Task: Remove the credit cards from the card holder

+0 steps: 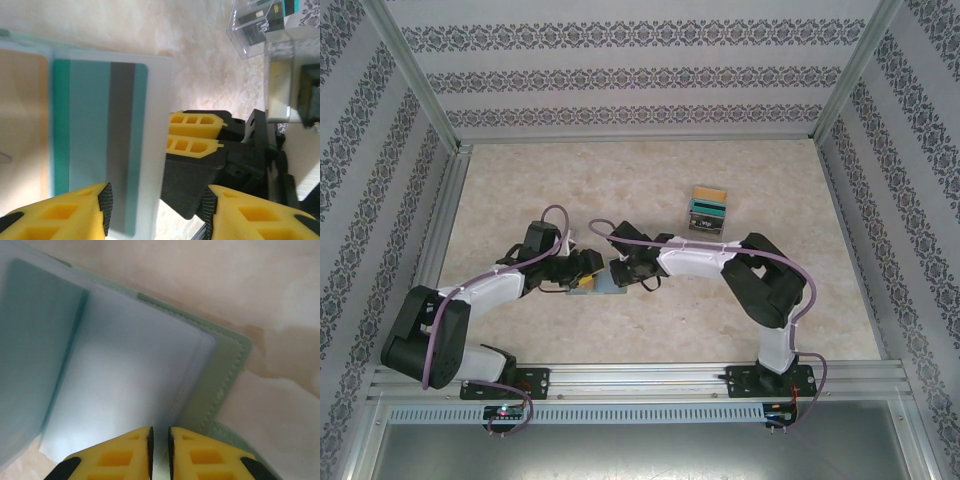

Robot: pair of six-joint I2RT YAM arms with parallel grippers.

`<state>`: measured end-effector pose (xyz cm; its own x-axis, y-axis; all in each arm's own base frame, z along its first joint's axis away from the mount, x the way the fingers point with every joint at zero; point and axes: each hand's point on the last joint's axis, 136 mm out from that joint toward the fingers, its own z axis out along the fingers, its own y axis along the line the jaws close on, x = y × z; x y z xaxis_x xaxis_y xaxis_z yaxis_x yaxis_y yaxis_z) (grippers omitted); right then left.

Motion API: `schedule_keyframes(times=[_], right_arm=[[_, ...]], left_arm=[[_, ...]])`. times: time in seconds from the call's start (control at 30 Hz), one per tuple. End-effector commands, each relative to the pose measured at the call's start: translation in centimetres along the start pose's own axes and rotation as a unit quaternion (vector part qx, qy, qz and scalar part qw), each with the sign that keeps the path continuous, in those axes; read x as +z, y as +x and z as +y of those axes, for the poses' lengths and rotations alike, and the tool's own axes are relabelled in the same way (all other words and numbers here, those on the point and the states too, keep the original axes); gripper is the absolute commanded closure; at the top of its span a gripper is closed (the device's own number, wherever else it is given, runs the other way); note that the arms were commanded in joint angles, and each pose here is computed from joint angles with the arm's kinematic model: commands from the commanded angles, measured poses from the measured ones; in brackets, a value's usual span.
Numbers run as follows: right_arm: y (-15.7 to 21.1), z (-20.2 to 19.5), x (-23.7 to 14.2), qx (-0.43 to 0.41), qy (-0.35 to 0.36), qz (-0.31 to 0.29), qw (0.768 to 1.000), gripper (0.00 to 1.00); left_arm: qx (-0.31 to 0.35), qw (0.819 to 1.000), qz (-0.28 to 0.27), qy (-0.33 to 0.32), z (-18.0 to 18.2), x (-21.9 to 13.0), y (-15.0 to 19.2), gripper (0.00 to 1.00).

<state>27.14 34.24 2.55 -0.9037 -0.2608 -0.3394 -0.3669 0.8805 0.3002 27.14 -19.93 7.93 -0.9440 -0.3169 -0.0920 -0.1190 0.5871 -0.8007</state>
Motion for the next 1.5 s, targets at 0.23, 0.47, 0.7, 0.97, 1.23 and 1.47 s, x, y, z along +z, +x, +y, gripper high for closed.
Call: schedule_keyframes(times=[0.23, 0.47, 0.7, 0.97, 1.23, 1.47], right_arm=[[-1.7, -0.2, -2.2, 0.031, -0.011, -0.040, 0.999, 0.80], [-1.9, 1.6, -1.3, 0.018, -0.029, -0.026, 0.999, 0.84], [-1.1, 1.7, 0.2, 0.021, -0.031, -0.002, 0.999, 0.86], [-0.4, 2.4, 1.1, 0.011, -0.035, 0.012, 0.999, 0.87], [0.1, 2.3, 1.6, 0.013, -0.034, 0.021, 0.999, 0.87], [0.4, 2.1, 1.7, 0.013, -0.029, 0.025, 0.999, 0.87]], left_arm=[[0.009, 0.999, -0.037, -0.021, -0.4, -0.7, -1.1, 0.48], [-0.033, 0.995, -0.067, -0.068, 3.1, -1.8, -1.5, 0.53], [-0.045, 0.996, -0.046, -0.064, 3.7, -0.6, -1.3, 0.63], [-0.051, 0.996, -0.037, -0.070, 4.5, 0.2, -1.4, 0.69], [-0.053, 0.995, -0.030, -0.077, 5.2, 0.7, -1.2, 0.72], [-0.047, 0.995, -0.033, -0.075, 5.2, 1.0, -1.5, 0.75]])
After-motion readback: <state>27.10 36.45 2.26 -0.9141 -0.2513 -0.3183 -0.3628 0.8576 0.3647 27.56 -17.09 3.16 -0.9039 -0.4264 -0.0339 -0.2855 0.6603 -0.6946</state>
